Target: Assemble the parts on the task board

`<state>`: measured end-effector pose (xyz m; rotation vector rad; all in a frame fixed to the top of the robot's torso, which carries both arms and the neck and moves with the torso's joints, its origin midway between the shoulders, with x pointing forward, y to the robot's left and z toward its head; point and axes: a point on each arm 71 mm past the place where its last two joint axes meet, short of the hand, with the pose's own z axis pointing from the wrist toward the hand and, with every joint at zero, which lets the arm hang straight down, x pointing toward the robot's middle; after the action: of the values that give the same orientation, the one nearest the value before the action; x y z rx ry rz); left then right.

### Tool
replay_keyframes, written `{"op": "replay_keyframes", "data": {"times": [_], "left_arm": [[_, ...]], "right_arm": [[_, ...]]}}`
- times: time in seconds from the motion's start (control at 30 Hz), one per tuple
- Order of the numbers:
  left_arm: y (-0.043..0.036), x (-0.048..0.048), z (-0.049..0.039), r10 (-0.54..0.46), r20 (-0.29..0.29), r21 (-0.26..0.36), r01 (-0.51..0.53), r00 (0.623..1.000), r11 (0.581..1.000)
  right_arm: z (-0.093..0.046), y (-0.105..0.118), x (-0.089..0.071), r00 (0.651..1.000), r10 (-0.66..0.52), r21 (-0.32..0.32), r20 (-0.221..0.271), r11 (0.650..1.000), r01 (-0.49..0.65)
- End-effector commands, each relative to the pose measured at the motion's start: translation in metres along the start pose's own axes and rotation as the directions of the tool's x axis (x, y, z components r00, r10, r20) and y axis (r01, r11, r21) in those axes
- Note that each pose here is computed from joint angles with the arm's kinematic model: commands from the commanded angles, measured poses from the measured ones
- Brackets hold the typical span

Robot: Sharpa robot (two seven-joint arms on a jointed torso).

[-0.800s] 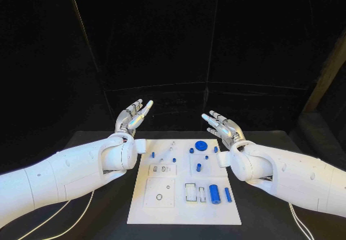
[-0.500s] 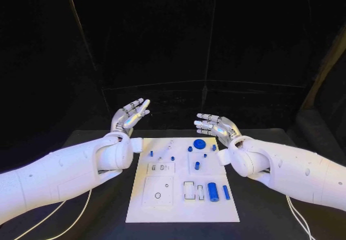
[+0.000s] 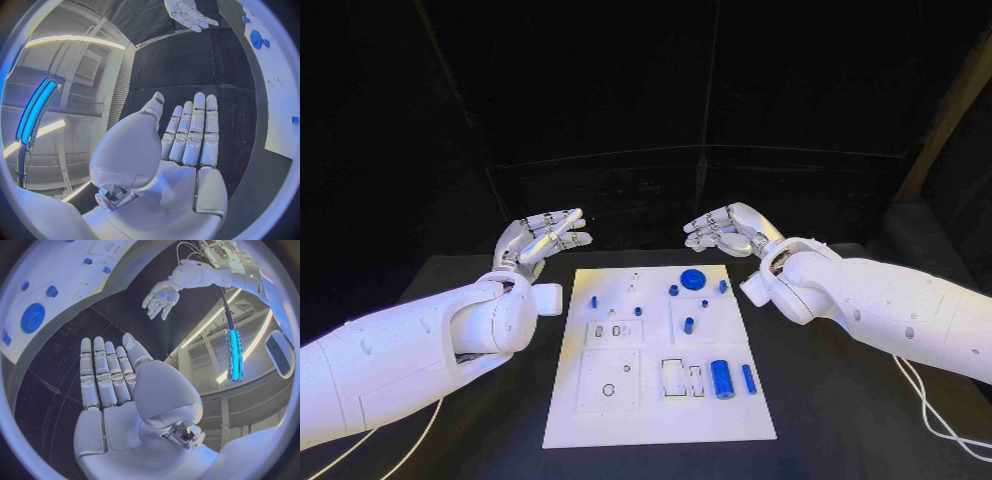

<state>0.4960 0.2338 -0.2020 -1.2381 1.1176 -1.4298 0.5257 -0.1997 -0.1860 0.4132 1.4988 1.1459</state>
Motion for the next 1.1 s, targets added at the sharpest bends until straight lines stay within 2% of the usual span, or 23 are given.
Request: {"op": "replay_keyframes", "data": {"times": [0.03, 0.17, 0.33, 0.57, 0.77, 1.1], "left_arm": [[-0.0045, 0.0116, -0.0062, -0.013, -0.098, 0.012, 0.015, 0.995, 1.000], [-0.0079, 0.0169, -0.0137, -0.028, -0.126, 0.006, 0.029, 0.992, 1.000], [-0.0120, 0.0246, -0.0232, -0.048, -0.159, -0.004, 0.048, 0.986, 0.999], [-0.0148, 0.0329, -0.0307, -0.068, -0.190, -0.016, 0.066, 0.979, 0.998], [-0.0154, 0.0369, -0.0331, -0.077, -0.204, -0.023, 0.074, 0.976, 0.997], [-0.0149, 0.0393, -0.0333, -0.081, -0.211, -0.028, 0.077, 0.974, 0.997]], "right_arm": [[0.004, 0.006, 0.004, 0.957, -0.271, -0.044, -0.101, 0.963, 0.267], [0.007, 0.011, 0.007, 0.908, -0.396, -0.049, -0.139, 0.918, 0.393], [0.012, 0.019, 0.012, 0.822, -0.544, -0.051, -0.169, 0.838, 0.544], [0.018, 0.023, 0.018, 0.719, -0.662, -0.049, -0.210, 0.742, 0.669], [0.020, 0.025, 0.022, 0.672, -0.704, -0.060, -0.230, 0.699, 0.712], [0.025, 0.025, 0.024, 0.641, -0.727, -0.058, -0.247, 0.672, 0.739]]}}
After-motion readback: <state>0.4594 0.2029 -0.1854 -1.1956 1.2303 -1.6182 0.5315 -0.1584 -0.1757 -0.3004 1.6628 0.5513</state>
